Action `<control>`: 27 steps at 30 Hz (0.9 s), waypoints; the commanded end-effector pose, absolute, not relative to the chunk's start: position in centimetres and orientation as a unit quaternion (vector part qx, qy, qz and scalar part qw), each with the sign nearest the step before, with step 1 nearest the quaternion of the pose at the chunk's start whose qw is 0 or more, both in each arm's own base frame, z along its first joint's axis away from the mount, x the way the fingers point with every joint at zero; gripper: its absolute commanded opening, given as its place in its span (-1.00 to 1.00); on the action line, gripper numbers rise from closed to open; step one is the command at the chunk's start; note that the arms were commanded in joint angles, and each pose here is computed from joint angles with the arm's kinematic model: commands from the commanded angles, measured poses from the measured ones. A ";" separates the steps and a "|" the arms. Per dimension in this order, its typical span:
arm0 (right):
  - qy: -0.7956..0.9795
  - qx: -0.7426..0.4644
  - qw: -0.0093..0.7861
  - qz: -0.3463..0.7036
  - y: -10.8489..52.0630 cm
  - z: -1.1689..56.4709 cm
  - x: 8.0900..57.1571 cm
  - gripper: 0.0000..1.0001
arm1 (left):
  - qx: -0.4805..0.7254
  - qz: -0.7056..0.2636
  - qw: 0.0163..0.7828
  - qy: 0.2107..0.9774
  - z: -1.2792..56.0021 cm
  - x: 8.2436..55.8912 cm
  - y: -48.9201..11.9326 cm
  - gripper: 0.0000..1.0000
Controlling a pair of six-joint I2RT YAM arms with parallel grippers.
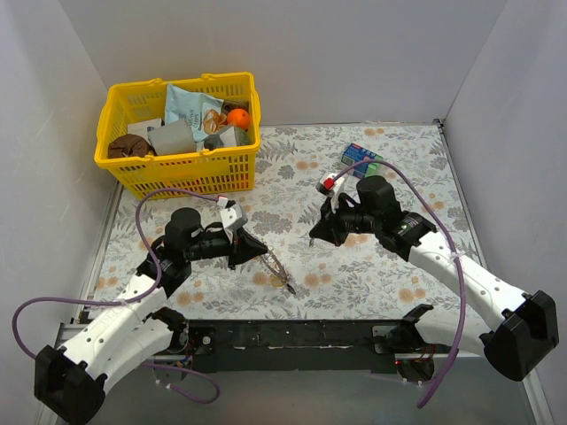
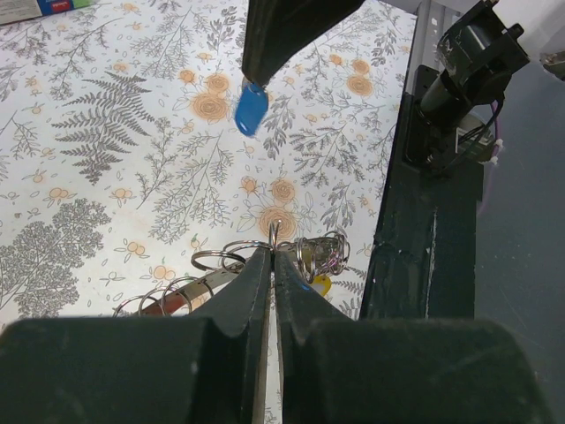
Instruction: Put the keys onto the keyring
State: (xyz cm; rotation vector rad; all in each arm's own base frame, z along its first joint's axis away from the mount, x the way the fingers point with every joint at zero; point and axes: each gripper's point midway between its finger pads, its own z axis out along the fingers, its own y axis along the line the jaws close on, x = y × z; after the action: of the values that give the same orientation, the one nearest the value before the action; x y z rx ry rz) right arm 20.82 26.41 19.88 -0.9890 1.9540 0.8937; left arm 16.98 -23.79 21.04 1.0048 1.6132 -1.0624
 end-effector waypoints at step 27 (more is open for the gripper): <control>0.567 -0.533 0.305 0.549 32.5 26.0 16.2 -0.97 | 0.455 -0.484 0.468 0.583 24.2 17.5 -26.6 -1.00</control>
State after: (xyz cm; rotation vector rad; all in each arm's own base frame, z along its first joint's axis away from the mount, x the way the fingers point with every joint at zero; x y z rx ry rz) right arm 16.16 31.75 23.49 -1.3747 1.6239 1.4467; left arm 17.49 -25.76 21.22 1.0793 1.5480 -1.1643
